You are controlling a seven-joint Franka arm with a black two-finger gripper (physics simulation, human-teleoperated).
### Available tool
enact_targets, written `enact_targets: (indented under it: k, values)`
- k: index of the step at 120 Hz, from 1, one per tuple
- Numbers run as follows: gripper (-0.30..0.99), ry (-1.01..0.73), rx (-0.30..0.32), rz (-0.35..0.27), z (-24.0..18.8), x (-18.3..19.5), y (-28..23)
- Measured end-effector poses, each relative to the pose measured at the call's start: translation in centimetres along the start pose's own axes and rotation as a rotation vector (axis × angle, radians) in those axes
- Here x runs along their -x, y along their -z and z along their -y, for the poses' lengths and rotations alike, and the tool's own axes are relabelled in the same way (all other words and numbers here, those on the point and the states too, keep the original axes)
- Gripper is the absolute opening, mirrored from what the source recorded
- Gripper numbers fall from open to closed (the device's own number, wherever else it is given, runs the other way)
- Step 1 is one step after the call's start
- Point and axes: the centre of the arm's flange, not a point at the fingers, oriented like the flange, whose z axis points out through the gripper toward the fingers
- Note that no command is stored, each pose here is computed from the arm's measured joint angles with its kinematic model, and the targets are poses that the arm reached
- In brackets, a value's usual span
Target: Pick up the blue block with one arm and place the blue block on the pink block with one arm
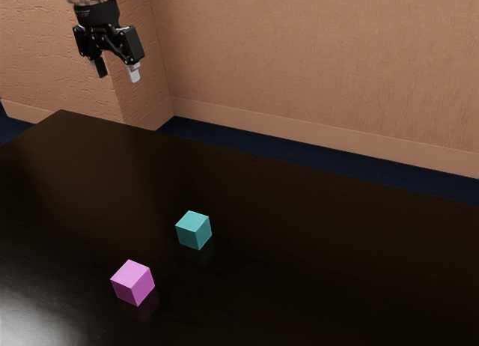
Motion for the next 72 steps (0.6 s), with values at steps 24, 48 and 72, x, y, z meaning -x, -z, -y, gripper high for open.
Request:
enact_targets:
  k: [24, 48, 72]
  values:
    - [0.69, 0.001, 0.000, -0.001, 0.0, 0.0, 0.0]
    - [0.69, -0.170, -0.214, -0.230, -10.0, 5.9, 13.2]
    - [0.69, -0.085, -0.241, 0.234, -5.0, -9.0, -11.7]
